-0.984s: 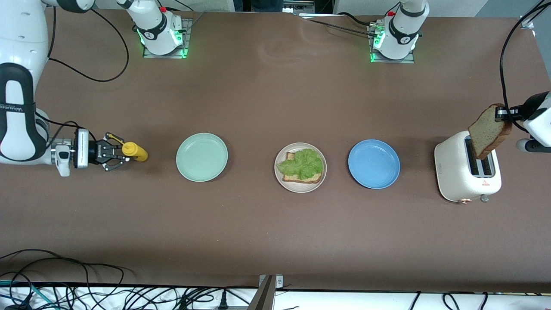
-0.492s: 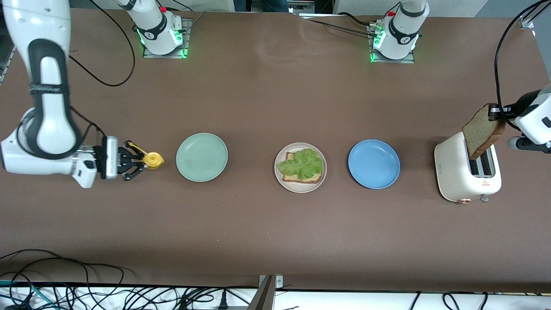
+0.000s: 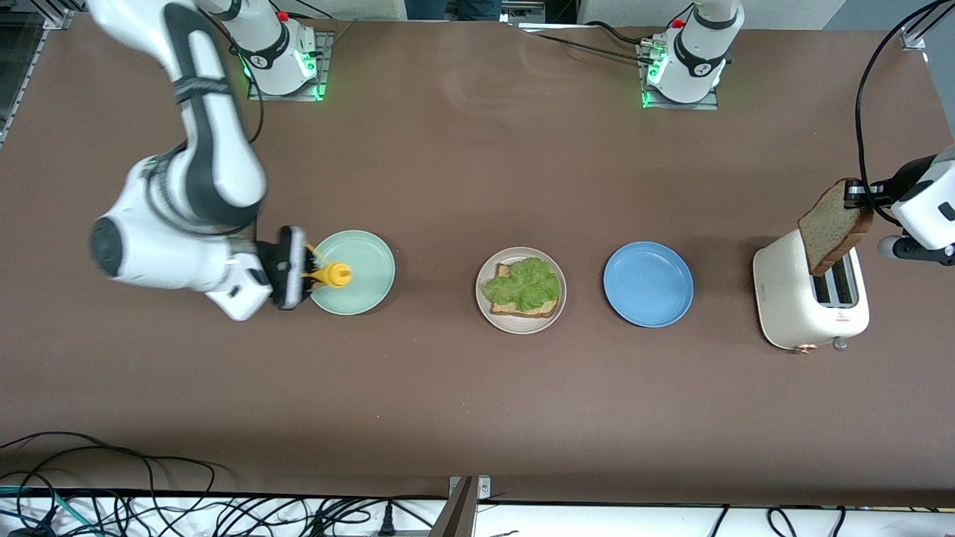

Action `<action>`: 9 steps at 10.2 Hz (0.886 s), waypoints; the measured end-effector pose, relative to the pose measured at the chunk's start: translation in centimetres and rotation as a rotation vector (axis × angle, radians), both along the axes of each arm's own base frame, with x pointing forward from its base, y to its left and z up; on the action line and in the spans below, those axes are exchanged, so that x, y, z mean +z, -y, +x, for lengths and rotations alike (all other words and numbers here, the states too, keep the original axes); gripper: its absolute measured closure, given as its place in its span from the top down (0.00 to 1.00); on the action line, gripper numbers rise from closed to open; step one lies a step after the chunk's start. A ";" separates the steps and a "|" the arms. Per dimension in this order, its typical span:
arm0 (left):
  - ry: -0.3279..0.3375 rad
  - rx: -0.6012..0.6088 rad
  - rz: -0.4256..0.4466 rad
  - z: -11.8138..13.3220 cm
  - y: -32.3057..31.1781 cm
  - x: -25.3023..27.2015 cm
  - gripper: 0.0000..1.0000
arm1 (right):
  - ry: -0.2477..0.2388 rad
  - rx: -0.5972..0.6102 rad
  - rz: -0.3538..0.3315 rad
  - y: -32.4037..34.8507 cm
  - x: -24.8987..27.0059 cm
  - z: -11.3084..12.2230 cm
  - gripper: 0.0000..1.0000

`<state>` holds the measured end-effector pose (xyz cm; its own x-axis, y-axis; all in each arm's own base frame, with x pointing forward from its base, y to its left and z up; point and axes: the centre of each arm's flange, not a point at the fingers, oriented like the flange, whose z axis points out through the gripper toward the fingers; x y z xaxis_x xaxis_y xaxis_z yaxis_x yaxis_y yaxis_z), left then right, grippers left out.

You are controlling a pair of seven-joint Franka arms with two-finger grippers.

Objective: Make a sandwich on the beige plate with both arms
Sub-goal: 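Carry the bottle with the right gripper over the bread on the beige plate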

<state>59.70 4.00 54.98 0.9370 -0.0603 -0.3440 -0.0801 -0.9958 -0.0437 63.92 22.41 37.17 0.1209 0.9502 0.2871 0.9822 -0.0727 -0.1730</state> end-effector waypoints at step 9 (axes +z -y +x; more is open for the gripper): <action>-0.014 0.004 -0.001 -0.2 0.0 -0.1 0.09 | 0.433 -0.071 -0.646 -29.7 -7.0 -15.6 0.07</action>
